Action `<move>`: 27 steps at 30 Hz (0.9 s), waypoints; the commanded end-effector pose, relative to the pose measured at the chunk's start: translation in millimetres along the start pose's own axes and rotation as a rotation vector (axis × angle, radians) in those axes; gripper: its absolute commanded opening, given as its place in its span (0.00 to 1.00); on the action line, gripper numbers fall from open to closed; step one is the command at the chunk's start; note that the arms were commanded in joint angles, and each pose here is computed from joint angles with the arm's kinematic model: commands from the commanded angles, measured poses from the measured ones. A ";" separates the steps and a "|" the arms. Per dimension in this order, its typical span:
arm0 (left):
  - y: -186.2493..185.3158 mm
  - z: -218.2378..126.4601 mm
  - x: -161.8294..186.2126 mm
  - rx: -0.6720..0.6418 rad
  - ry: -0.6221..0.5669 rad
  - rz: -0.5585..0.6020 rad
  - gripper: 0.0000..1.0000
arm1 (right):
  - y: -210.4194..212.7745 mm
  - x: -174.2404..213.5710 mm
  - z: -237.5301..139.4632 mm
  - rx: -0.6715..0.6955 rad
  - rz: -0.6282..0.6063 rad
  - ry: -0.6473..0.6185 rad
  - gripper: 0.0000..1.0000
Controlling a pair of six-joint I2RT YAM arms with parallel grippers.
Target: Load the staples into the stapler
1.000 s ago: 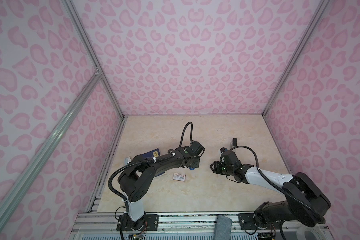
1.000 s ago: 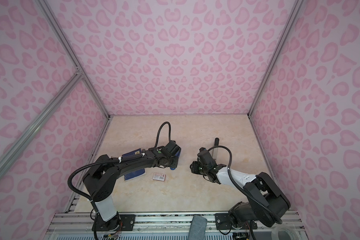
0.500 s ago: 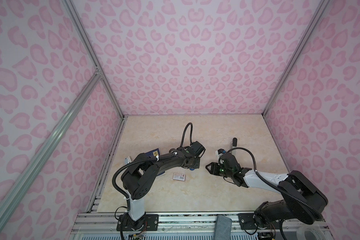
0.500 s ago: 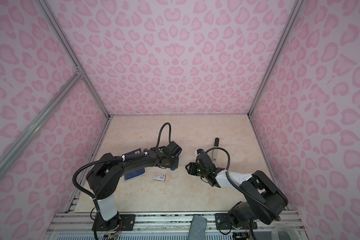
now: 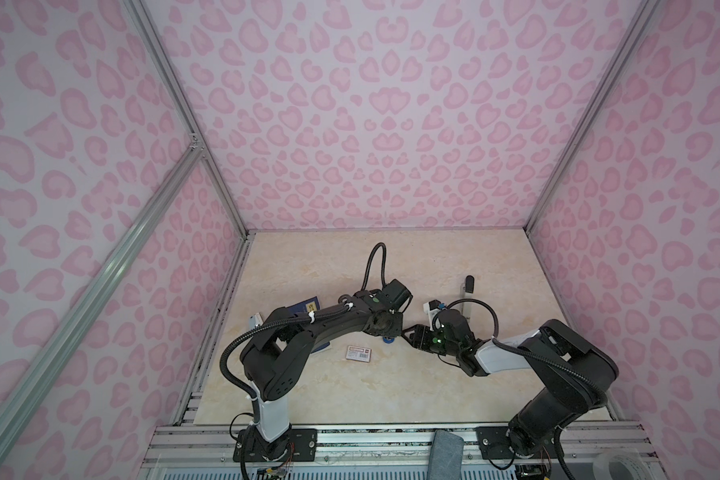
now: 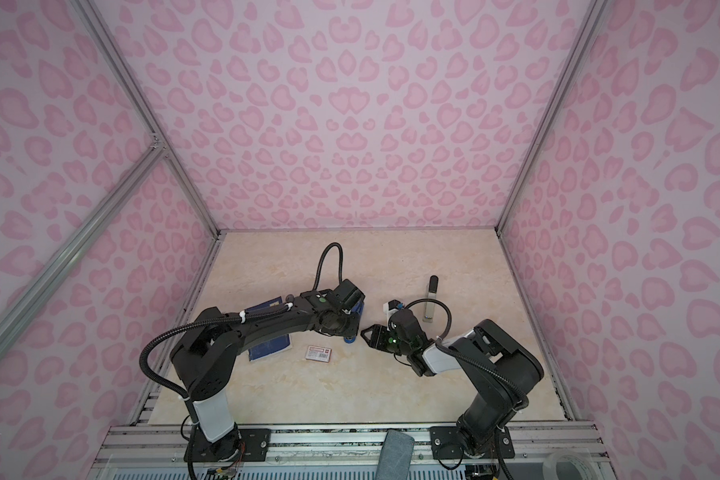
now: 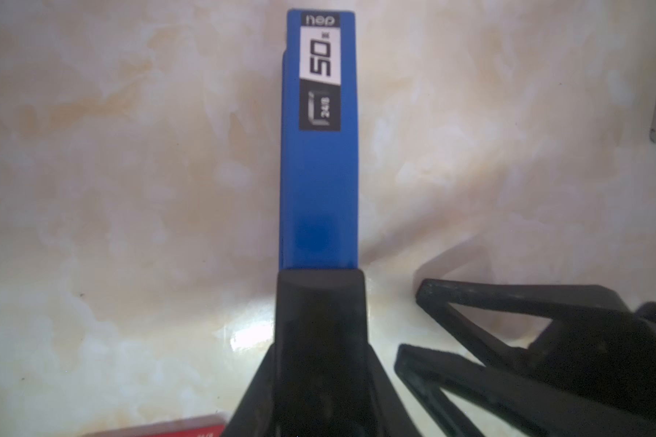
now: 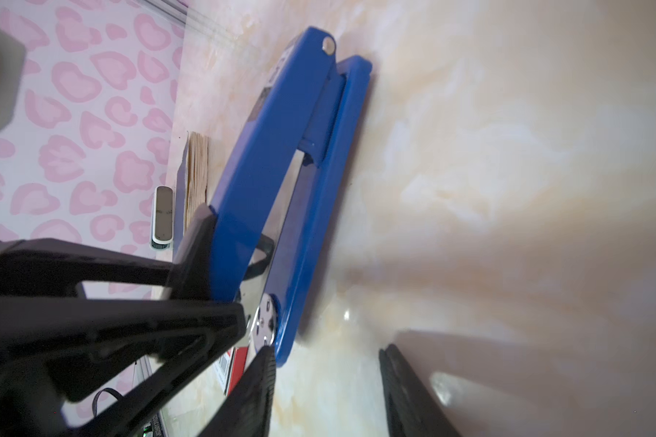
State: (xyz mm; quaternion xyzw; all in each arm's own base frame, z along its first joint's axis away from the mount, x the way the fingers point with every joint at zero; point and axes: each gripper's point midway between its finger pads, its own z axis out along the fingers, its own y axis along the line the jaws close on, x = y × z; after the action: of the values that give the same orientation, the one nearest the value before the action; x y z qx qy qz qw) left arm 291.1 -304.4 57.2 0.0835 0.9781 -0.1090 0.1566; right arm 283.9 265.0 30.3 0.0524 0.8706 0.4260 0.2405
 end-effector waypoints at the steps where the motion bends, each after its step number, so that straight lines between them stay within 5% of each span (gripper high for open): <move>1: -8.1 -7.5 -7.0 0.033 -0.017 -0.026 0.03 | 15.3 -6.4 5.5 -0.100 0.030 -0.031 0.43; 12: -14.5 -13.9 -11.4 0.064 -0.025 -0.053 0.03 | 13.5 11.4 18.6 -0.164 0.096 0.008 0.34; 22: -16.3 -22.0 -20.7 0.070 -0.038 -0.063 0.03 | 1.1 27.9 23.2 -0.142 0.116 0.040 0.02; 27: -11.5 -31.3 -33.9 0.074 -0.051 -0.086 0.03 | -9.6 35.1 23.7 -0.124 0.134 0.048 0.00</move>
State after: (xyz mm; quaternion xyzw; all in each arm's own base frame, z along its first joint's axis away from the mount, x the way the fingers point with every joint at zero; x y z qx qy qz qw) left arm 286.7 -298.8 66.5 0.0551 0.9842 -0.1154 0.1222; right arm 281.7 293.3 28.1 0.0902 0.8118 0.5301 0.2276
